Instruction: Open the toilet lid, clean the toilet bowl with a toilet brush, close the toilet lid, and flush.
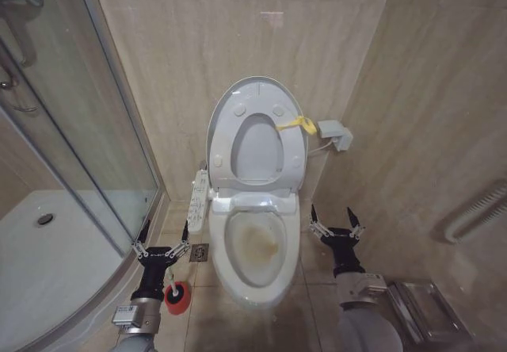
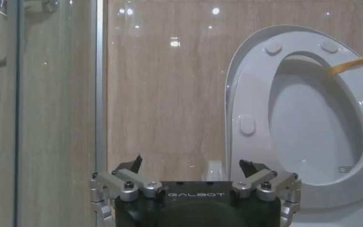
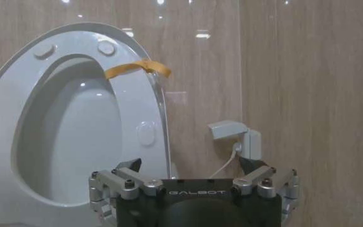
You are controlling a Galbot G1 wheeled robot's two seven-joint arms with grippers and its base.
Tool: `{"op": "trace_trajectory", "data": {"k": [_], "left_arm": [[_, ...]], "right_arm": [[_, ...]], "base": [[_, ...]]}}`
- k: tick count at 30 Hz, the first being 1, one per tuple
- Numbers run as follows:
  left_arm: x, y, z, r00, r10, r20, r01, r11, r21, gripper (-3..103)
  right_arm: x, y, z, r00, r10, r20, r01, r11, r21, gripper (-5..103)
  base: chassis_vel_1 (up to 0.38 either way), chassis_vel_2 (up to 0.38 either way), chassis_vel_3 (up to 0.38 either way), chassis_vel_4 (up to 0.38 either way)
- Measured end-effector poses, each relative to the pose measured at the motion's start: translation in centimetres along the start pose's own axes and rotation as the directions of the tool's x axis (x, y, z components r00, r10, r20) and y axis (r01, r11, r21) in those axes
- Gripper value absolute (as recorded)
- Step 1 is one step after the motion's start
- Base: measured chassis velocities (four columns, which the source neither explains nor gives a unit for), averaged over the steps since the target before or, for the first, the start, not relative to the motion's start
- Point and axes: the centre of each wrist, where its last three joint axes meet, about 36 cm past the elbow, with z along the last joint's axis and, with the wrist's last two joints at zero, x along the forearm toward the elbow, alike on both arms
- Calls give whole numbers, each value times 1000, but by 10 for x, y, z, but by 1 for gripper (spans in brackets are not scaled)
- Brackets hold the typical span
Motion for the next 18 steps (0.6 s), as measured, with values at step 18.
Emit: {"op": "trace_trajectory", "data": {"k": [18], "left_arm": [[16, 4, 35, 999, -45, -28, 43, 998, -41, 100]], "right_arm": [[0, 0, 0, 1000, 0, 0, 0, 1000, 0, 100]], "base": [[-41, 37, 50, -46]]}}
